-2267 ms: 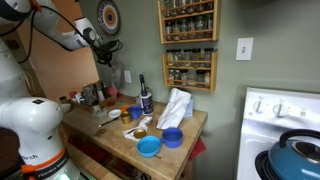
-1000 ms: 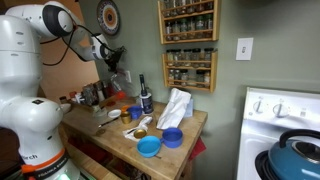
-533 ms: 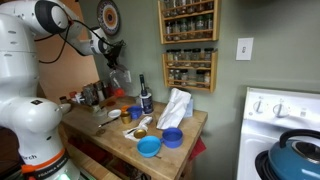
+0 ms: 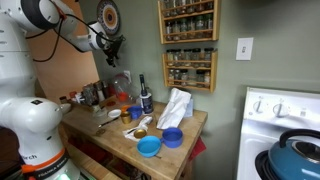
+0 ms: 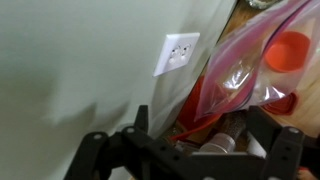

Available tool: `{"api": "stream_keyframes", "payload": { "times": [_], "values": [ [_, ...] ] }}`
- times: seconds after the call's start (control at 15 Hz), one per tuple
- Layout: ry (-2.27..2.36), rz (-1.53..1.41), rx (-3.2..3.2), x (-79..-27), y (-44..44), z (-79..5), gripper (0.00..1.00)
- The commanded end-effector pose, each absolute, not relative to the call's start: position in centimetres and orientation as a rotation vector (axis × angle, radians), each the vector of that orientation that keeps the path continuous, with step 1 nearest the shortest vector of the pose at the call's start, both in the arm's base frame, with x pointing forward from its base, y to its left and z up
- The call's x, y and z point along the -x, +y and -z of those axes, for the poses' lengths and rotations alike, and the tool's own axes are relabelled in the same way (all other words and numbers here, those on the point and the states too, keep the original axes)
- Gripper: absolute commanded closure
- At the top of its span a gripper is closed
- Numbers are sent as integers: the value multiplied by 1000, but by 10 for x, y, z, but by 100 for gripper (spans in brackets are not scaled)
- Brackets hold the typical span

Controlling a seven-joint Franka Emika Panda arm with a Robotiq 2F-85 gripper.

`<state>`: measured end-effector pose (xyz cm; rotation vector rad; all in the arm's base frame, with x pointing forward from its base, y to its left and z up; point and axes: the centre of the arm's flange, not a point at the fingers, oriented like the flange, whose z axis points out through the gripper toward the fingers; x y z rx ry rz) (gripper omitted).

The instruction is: Pick up the ziploc bag and move it forward on the kitchen counter

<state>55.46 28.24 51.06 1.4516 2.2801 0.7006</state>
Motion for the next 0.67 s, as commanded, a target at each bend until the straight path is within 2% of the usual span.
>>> {"api": "stream_keyframes", "payload": {
  "times": [0.0,0.33,0.6],
  "values": [
    [2320,-667,-1454,-564,302,-485,0],
    [2340,-640,-1482,-554,294,-486,0],
    [2594,-634,-1442,-500,282,-504,0]
  ]
}}
